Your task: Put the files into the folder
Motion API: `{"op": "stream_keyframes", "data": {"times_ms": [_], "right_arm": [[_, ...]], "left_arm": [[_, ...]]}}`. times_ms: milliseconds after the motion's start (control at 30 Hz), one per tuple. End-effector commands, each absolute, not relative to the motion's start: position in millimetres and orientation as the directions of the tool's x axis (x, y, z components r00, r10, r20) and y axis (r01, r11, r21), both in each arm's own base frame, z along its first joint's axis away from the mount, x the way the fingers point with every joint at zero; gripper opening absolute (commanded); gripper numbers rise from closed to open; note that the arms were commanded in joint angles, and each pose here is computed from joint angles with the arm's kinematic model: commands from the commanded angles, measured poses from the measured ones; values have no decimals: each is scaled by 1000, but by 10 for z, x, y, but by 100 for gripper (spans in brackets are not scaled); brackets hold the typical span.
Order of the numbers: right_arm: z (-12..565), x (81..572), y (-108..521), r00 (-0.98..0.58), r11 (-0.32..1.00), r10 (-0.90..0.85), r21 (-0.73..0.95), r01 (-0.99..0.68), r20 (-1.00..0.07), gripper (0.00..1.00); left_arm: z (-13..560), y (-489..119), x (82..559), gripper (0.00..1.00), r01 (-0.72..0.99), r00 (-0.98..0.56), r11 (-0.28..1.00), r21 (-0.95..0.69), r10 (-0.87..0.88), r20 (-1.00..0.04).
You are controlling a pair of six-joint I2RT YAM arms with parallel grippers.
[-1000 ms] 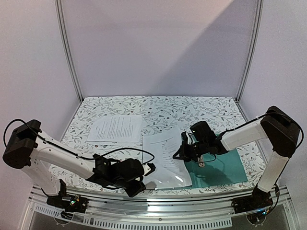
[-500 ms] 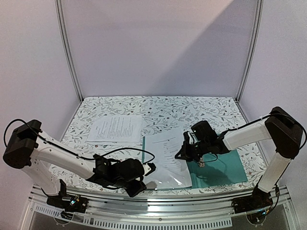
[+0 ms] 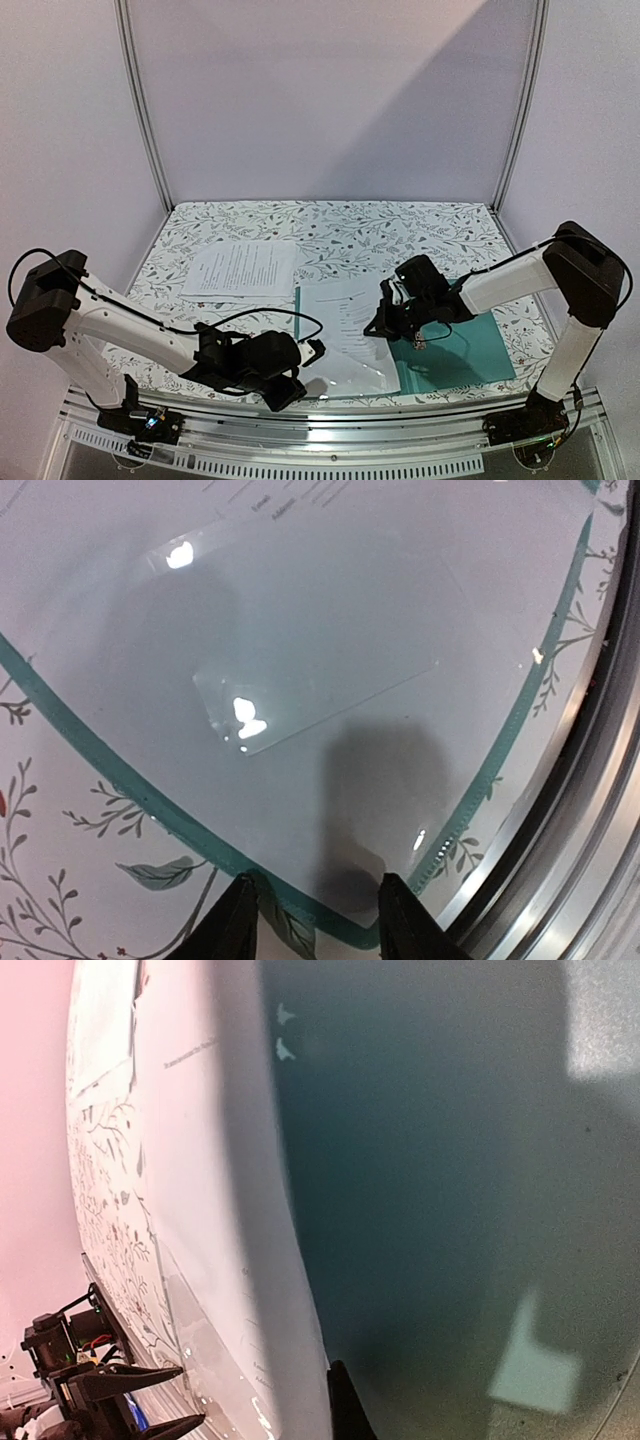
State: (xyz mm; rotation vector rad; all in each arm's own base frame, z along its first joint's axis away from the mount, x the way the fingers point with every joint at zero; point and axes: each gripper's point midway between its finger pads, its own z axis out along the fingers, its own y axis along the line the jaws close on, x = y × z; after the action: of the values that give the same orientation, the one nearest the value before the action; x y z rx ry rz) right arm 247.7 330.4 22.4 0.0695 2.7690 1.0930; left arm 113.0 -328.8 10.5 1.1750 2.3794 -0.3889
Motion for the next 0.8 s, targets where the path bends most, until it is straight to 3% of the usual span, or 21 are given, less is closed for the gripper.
{"op": "stream_keyframes", "data": {"times_ms": [0, 467, 567, 667, 767], "right_arm": [[165, 2400, 3409, -991, 735, 53, 677, -44, -122, 0], [144, 2427, 3433, -990, 738, 46, 672, -56, -133, 2], [221, 2417, 3432, -990, 735, 42, 675, -61, -135, 20], [341, 2367, 3372, -992, 756, 37, 653, -54, -125, 44], [604, 2411, 3230, -979, 787, 49, 611, -83, -197, 52]], "left_arm": [[-207, -3010, 944, 42, 806, -554, 591, -32, 735, -391], [-118, -2996, 966, 46, 799, -557, 601, -33, 717, -418], [49, -3057, 1005, 50, 801, -543, 598, -31, 703, -459], [502, -3156, 1146, 56, 802, -489, 597, -1, 656, -575], [1012, -3132, 1418, 62, 759, -446, 649, 49, 573, -687]]}}
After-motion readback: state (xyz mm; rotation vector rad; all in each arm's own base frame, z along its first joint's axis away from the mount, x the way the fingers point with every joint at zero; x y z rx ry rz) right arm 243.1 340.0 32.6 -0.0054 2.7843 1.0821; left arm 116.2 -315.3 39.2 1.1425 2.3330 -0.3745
